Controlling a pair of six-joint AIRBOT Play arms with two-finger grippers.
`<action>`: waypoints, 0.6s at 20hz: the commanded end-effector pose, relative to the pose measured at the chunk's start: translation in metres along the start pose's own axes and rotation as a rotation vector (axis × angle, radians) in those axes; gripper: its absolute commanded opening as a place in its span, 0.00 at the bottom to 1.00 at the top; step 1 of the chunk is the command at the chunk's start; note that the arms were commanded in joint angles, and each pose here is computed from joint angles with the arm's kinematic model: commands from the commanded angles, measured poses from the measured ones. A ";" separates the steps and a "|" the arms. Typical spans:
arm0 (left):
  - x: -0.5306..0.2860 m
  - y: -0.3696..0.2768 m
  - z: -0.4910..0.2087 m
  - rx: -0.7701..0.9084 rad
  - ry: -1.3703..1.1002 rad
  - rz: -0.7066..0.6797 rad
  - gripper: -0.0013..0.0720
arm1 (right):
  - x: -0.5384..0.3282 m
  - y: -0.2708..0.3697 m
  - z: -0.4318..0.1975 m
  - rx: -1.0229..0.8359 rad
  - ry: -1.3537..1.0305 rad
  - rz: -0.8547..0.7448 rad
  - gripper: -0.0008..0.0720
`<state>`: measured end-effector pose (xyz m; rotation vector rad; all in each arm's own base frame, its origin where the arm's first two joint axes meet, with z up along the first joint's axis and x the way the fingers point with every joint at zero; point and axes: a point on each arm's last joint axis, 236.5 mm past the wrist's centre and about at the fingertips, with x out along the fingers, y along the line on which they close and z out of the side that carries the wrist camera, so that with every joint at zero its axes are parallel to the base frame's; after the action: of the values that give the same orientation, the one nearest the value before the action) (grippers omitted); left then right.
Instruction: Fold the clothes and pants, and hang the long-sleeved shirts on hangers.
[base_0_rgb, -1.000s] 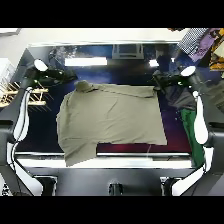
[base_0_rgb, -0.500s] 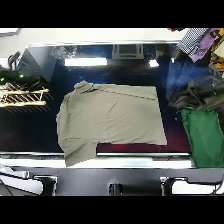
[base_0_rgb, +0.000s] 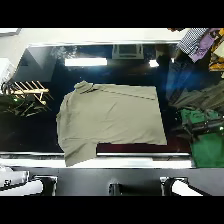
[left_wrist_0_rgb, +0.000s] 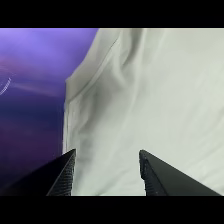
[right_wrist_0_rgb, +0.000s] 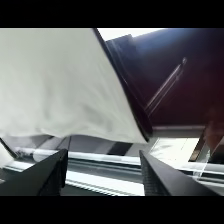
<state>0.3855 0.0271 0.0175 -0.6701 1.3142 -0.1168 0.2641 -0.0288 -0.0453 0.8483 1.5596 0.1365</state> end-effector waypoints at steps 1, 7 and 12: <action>0.006 0.006 -0.009 -0.011 0.006 0.003 0.64 | 0.029 -0.017 -0.026 0.002 0.056 0.002 0.73; 0.006 0.007 -0.006 -0.012 -0.004 0.004 0.64 | 0.054 -0.025 -0.042 0.006 0.072 0.024 0.73; 0.006 0.007 -0.006 -0.012 -0.004 0.004 0.64 | 0.062 -0.025 -0.035 -0.002 0.024 0.039 0.72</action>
<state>0.3794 0.0271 0.0085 -0.6776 1.3150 -0.1059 0.2213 0.0021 -0.0965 0.8832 1.6058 0.1788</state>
